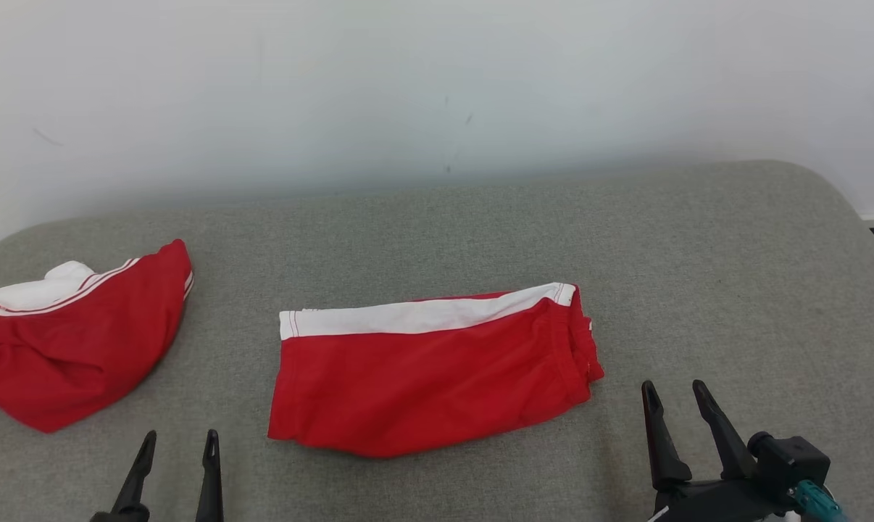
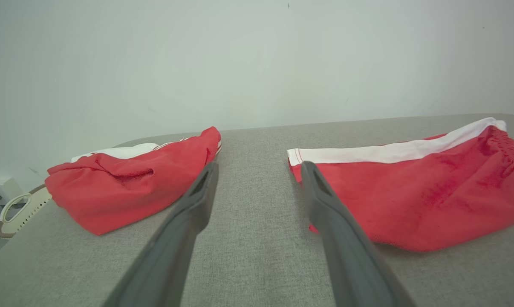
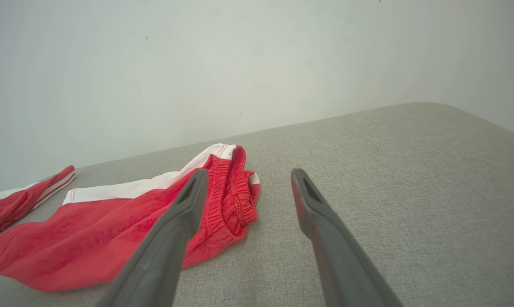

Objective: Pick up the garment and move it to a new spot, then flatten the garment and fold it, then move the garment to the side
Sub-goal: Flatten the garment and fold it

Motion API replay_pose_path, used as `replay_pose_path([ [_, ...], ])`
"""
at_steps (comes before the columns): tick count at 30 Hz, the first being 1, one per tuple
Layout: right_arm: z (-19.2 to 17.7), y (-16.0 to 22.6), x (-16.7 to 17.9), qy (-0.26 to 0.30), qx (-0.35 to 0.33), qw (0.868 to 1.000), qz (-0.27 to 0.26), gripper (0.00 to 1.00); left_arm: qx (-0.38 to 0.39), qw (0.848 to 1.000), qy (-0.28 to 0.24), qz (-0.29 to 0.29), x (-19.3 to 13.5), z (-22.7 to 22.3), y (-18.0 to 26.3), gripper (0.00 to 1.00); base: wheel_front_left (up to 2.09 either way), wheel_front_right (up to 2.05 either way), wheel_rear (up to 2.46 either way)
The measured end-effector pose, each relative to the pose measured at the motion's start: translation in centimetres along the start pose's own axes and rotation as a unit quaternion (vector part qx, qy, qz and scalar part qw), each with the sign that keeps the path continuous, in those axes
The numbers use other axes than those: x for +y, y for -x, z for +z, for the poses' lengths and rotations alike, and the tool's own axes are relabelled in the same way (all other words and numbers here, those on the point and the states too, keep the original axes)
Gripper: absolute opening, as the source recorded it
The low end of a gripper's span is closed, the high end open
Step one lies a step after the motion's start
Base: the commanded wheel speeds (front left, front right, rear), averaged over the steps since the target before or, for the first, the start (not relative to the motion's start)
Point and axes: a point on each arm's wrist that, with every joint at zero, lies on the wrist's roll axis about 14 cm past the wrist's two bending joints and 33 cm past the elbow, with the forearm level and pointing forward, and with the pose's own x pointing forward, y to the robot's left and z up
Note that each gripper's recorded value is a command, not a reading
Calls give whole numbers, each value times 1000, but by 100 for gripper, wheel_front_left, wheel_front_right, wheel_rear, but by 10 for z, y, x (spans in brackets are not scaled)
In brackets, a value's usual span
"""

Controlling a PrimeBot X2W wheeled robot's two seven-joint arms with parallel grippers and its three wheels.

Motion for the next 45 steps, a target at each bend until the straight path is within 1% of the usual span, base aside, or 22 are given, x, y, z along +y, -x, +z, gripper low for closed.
replay_pose_path([
  [5,0,2,2,5,-2,1000,-1,100,-2,1000,-17,14,14,1,13,100,0,0,0],
  [11,3,2,5,10,-6,1000,1,100,3,1000,-15,20,23,-1,23,100,0,0,0],
  [19,-2,3,10,10,4,1000,5,100,2,1000,-10,24,23,0,26,100,0,0,0],
  [45,-5,6,2,11,13,1000,-11,100,10,1000,-5,24,19,-8,25,100,0,0,0],
])
